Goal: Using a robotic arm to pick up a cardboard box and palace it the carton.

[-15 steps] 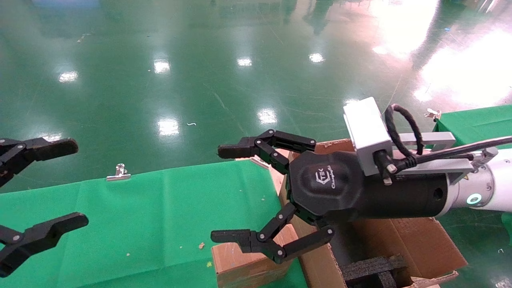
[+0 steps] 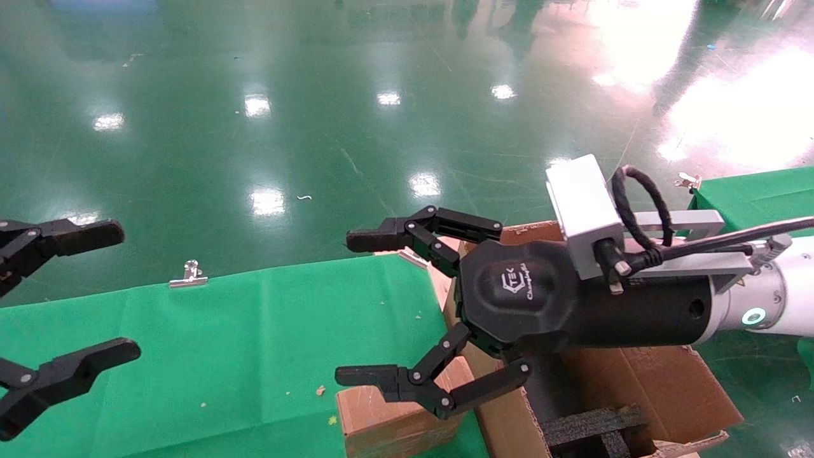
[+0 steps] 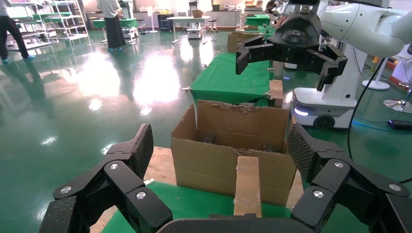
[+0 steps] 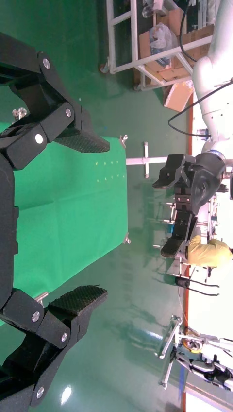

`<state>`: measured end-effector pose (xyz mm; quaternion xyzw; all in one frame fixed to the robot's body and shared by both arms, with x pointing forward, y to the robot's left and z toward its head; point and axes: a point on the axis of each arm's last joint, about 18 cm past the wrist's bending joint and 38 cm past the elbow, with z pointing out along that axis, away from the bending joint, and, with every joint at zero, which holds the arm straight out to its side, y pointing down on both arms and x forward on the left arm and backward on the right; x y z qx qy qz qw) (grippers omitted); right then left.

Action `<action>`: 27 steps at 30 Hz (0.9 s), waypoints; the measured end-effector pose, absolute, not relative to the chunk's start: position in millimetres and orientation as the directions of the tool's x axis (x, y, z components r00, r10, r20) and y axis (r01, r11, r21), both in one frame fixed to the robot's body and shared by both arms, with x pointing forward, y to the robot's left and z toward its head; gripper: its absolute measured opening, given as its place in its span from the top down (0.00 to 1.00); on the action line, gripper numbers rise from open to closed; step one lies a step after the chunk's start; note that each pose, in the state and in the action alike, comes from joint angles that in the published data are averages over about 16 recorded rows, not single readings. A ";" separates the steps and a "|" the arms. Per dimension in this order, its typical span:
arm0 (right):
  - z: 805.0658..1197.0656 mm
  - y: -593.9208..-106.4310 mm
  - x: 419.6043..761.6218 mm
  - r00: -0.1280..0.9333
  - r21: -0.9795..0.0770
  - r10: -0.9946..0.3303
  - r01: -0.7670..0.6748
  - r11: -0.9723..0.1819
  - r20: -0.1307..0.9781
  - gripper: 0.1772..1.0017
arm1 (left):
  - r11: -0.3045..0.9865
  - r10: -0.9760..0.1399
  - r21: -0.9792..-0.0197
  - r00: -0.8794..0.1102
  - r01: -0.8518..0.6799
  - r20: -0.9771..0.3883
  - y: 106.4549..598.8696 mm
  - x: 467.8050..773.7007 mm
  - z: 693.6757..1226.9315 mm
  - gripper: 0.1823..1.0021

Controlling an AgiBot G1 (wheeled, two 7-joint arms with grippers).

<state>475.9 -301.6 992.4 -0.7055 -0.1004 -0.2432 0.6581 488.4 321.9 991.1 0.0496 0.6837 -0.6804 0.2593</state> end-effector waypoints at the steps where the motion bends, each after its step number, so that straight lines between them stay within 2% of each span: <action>1: 992.4 -301.6 475.9 0.862 -0.880 -0.178 0.462 -0.114 0.475 0.00 | 0.069 -0.285 -0.905 -0.861 0.421 -0.422 321.9 488.4 991.1 0.00; 17: 991.6 -302.0 476.9 0.862 -0.881 -0.181 0.459 -0.118 0.473 0.00 | 0.069 -0.285 -0.905 -0.861 0.421 -0.422 321.9 488.4 991.1 0.03; 22: 987.3 -302.8 481.2 0.867 -0.885 -0.183 0.442 -0.148 0.463 0.00 | 0.069 -0.285 -0.905 -0.861 0.421 -0.422 321.9 488.4 991.1 0.08; 27: 978.6 -303.3 490.3 0.879 -0.889 -0.178 0.403 -0.219 0.442 0.00 | 0.069 -0.285 -0.905 -0.861 0.421 -0.422 321.9 488.4 991.1 0.16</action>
